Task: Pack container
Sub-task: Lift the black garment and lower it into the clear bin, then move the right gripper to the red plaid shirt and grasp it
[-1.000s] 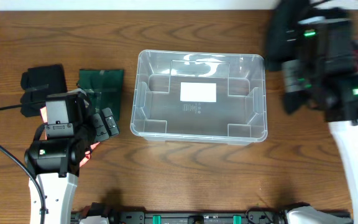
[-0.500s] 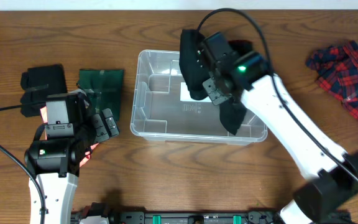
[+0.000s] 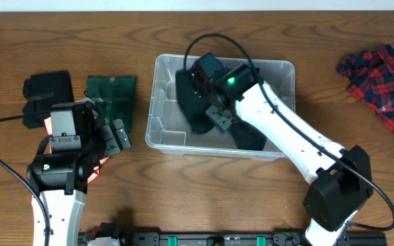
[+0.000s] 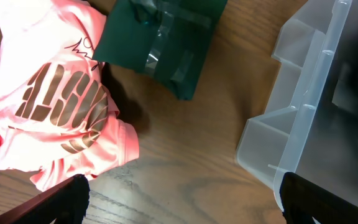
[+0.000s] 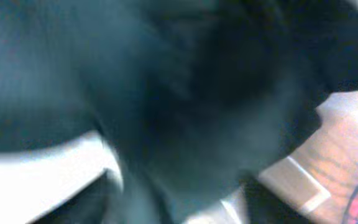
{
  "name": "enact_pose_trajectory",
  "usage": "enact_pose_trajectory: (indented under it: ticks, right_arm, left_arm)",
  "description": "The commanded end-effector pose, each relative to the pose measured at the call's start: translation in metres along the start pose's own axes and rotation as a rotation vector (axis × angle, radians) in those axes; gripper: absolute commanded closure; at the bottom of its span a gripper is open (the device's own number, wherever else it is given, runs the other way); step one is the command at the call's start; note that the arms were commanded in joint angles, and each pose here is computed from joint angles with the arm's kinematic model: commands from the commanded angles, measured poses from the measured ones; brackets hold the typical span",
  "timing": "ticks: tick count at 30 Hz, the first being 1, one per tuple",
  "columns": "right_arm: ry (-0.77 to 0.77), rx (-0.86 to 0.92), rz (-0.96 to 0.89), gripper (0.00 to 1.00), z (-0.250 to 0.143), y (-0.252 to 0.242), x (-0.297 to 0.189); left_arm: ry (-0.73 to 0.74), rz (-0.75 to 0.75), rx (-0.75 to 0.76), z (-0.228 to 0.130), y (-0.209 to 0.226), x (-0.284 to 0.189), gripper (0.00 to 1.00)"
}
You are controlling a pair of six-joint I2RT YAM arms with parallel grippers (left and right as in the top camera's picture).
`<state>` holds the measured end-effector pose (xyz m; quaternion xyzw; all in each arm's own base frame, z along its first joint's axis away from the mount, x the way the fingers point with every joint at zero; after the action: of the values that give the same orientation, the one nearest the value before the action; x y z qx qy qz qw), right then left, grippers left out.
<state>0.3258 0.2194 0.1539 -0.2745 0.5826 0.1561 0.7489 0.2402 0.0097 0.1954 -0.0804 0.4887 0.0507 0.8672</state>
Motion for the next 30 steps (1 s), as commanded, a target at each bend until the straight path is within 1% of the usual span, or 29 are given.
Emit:
enact_pose_trajectory:
  ticks: [1,4,6,9,11,13,15,16,18,21,24,30]
  right_arm:
    - [-0.064,0.067,-0.115,0.01,0.007,-0.024,-0.019]
    - [-0.139,0.172,-0.193,0.01,0.009,-0.052,-0.044]
    - [-0.214,0.281,-0.256,0.01,0.006,-0.083,-0.068]
    - [-0.295,0.423,-0.299,0.01,-0.003,-0.135,-0.093]
    - [-0.304,0.485,-0.35,0.01,-0.016,-0.178,-0.098]
    - [-0.264,0.528,-0.415,0.01,-0.037,-0.227,-0.092]
    - [-0.208,0.563,-0.438,0.01,-0.059,-0.268,-0.076]
    - [-0.184,0.57,-0.418,0.01,-0.068,-0.282,-0.064]
    - [-0.128,0.581,-0.345,0.01,-0.088,-0.307,-0.034]
    - [-0.015,0.658,-0.308,0.01,-0.123,-0.334,0.009]
    - [0.077,0.724,-0.258,0.01,-0.15,-0.35,0.052]
    - [0.243,0.784,-0.191,0.01,-0.196,-0.36,0.13]
  left_arm:
    - [-0.021,0.0,-0.013,0.007,0.0,-0.005,0.02]
    - [-0.021,0.0,-0.013,0.007,0.0,-0.005,0.02]
    - [-0.022,0.0,-0.013,0.007,0.0,-0.005,0.02]
    - [-0.021,0.0,-0.013,0.007,0.0,-0.005,0.02]
    - [-0.021,0.0,-0.013,0.007,0.0,-0.005,0.02]
    - [-0.021,0.0,-0.013,0.007,0.0,-0.005,0.02]
    - [-0.021,0.0,-0.013,0.007,0.0,-0.005,0.02]
    - [-0.021,0.0,-0.013,0.006,0.0,-0.005,0.02]
    - [-0.021,0.0,-0.013,0.006,0.0,-0.005,0.02]
    - [-0.02,0.0,-0.013,0.006,0.0,-0.005,0.02]
    - [-0.017,0.0,-0.013,0.006,0.0,-0.005,0.02]
    - [-0.005,0.003,-0.013,0.003,0.001,-0.005,0.02]
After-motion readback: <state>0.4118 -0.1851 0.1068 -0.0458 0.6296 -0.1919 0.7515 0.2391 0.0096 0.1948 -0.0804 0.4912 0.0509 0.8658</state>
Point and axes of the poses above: each gripper's point midway between its finger pads, its own x axis out along the fingers, its own y axis along the line the jaws close on, z = x × y, the point moved 2 cm from there along -x, back along the fingers, and after that the axes turned 9 degrees about x, right-handed, at the moved point
